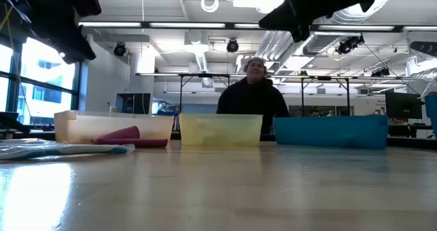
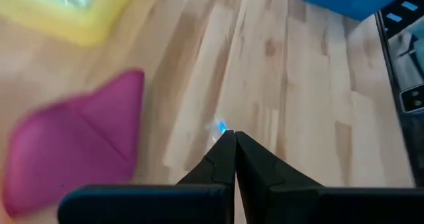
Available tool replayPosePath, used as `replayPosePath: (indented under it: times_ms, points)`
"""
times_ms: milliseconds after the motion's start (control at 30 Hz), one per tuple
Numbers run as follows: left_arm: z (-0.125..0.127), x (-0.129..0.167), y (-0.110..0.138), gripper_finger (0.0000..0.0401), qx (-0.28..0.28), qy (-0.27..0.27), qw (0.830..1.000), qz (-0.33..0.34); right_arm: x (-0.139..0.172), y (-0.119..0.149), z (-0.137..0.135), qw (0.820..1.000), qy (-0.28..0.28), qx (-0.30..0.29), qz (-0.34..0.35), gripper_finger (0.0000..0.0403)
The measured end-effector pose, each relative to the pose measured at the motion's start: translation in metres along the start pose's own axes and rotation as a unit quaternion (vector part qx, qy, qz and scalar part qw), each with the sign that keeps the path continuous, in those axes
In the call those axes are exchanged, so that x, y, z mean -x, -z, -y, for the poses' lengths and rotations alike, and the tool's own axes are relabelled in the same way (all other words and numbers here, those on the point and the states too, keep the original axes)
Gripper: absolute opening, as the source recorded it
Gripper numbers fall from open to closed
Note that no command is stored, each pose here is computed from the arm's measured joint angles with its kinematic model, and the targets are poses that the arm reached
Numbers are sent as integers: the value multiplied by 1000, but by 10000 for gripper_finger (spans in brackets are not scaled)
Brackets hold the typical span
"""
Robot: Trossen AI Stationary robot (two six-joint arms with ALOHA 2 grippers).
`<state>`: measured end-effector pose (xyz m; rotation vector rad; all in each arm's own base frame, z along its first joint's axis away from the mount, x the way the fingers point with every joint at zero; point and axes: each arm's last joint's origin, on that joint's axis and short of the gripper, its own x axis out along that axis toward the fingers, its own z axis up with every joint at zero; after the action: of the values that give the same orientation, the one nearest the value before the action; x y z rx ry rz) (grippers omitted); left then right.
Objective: Pick & Place Toothbrushes
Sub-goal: Put the blue toothbrush into the orange bin
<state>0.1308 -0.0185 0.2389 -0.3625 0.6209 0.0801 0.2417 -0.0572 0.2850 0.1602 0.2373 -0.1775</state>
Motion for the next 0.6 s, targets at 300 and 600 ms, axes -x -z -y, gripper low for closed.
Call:
replayPosePath:
  times_ms: [300, 600]
  points:
    - [13, -15, 14, 3, 127, -5, 988, -84, 0, 2, 0, 1000, 1, 27, -8, 2]
    - [17, -29, 36, 3, 253, -70, 941, -215, -9, 8, 4, 999, 6, 47, -27, 2]
